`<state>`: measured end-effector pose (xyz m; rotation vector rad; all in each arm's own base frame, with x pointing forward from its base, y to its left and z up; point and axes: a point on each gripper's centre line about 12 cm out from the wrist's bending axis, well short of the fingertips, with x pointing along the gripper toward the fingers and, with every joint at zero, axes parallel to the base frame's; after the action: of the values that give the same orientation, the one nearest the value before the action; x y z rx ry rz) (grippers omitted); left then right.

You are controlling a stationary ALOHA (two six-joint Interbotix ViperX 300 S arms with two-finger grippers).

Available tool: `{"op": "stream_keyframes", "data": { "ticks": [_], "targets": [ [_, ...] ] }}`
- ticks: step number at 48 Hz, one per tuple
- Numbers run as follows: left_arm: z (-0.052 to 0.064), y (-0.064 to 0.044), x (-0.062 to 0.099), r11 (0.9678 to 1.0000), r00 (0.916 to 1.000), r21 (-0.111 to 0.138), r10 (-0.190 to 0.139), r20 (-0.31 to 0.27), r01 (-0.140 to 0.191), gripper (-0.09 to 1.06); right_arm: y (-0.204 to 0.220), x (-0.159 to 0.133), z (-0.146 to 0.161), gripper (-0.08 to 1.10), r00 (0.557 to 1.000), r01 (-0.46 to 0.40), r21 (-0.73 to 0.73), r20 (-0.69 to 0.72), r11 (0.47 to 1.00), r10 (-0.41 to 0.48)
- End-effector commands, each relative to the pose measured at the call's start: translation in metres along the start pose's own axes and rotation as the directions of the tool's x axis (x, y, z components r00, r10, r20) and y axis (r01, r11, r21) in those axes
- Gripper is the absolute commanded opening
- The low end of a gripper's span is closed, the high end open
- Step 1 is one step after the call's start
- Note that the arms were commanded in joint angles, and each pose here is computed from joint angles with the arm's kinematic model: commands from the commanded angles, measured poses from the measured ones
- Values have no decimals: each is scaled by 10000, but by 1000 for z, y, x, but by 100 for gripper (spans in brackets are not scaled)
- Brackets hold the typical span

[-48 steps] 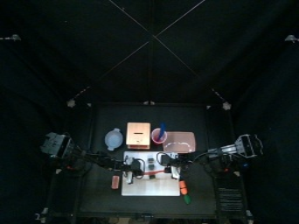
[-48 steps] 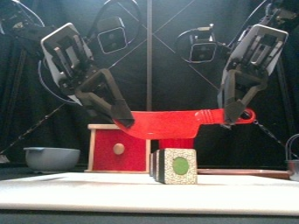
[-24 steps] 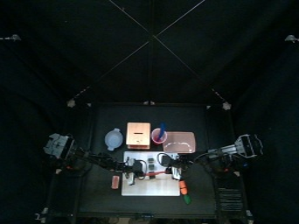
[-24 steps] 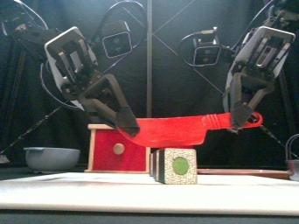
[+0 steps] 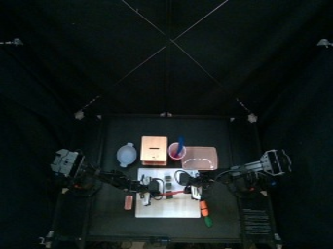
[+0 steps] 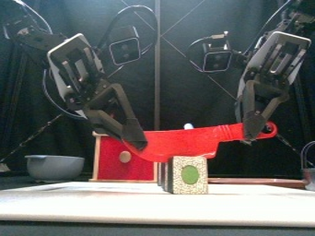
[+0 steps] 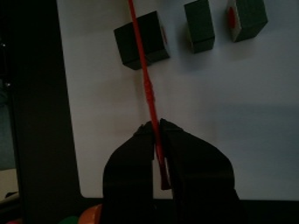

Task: Place sushi on board then cut the sushi with the knife then place the pieces on the plate
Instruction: Cut the sushi into 4 pieces

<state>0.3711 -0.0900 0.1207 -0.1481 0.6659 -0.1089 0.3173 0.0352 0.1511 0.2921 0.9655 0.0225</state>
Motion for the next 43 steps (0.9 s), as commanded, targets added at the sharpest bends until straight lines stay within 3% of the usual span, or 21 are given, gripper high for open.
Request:
{"op": "stream_keyframes", "data": {
  "ticks": [1,14,23,34,43],
  "targets": [
    [7,-9,0,9997,9996,161,-210,205,207,42,-2,-2,6,35,9998,28,89,190,10000,-30],
    [1,-8,9,9998,9999,113,-136,-32,136,42,0,13,-1,35,9996,51,105,-289,9999,-48],
    [-8,-8,16,9999,9984,117,-93,-549,100,42,5,26,-5,35,9980,27,-25,-633,10000,-29],
    [-8,-11,19,9999,9959,-28,-135,-899,133,42,17,33,-4,35,9969,-158,-114,-772,9998,149],
    [-6,-14,18,9997,9963,-191,-179,-837,163,42,24,33,-6,35,9963,-325,-35,-793,9995,322]
  ]
}}
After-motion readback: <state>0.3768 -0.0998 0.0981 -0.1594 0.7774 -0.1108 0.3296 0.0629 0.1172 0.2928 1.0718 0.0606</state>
